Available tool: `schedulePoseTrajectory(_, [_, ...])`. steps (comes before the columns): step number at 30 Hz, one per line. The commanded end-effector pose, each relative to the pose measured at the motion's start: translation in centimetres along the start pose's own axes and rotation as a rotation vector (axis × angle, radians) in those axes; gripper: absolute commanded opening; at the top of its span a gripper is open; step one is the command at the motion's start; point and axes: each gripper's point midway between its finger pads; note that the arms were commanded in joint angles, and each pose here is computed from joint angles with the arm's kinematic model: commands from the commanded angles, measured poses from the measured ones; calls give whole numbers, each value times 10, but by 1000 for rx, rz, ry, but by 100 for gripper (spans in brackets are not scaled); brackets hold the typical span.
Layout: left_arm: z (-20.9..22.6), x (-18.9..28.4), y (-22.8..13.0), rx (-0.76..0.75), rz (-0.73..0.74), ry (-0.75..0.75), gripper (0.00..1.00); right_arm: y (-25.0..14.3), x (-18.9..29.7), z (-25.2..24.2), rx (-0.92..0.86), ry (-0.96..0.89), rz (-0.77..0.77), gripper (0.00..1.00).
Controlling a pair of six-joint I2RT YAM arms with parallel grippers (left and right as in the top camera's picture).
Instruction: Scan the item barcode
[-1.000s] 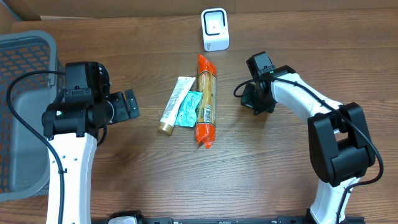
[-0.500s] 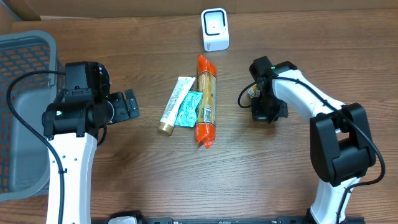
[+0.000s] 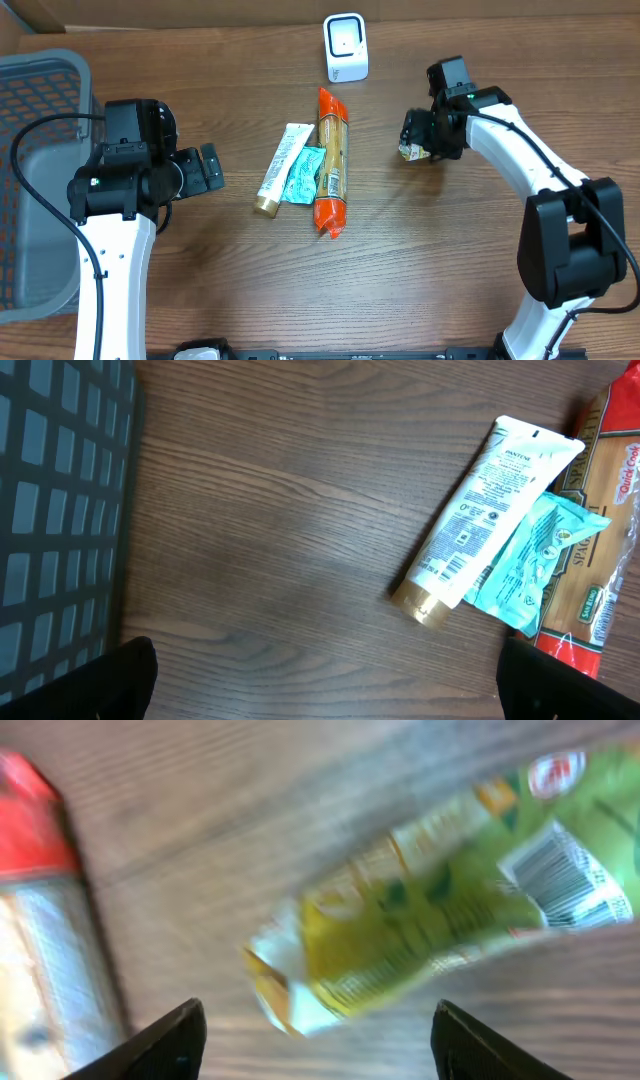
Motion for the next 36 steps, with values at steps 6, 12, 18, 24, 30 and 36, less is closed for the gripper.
schedulePoseTrajectory(6, [0, 1, -1, -17, -3, -4, 99, 17, -3, -13, -367, -66, -166, 57])
schedulePoseTrajectory(12, [0, 1, -1, -17, -3, -4, 100, 3, -27, -27, -374, -108, -130, 58])
schedulePoseTrajectory(18, [0, 1, -1, -18, -3, -4, 100, -8, -39, -21, -296, -81, -56, 28])
schedulePoseTrajectory(24, [0, 1, -1, -17, -3, -4, 100, -32, -29, 26, 142, 156, 117, 18])
schedulePoseTrajectory(30, [0, 1, -1, -17, -3, -4, 99, -72, -19, 11, 537, 125, 263, 30])
schedulePoseTrajectory(36, [0, 1, -1, -17, -3, -4, 100, -69, -1, 9, 533, 104, 273, 66])
Point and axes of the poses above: each gripper's point midway between its finger pads, its own x axis back along the fingers, its own z axis along the line the jaws close on, y = z × x, and after that the axes turned 8 degrees about -x, right-handed
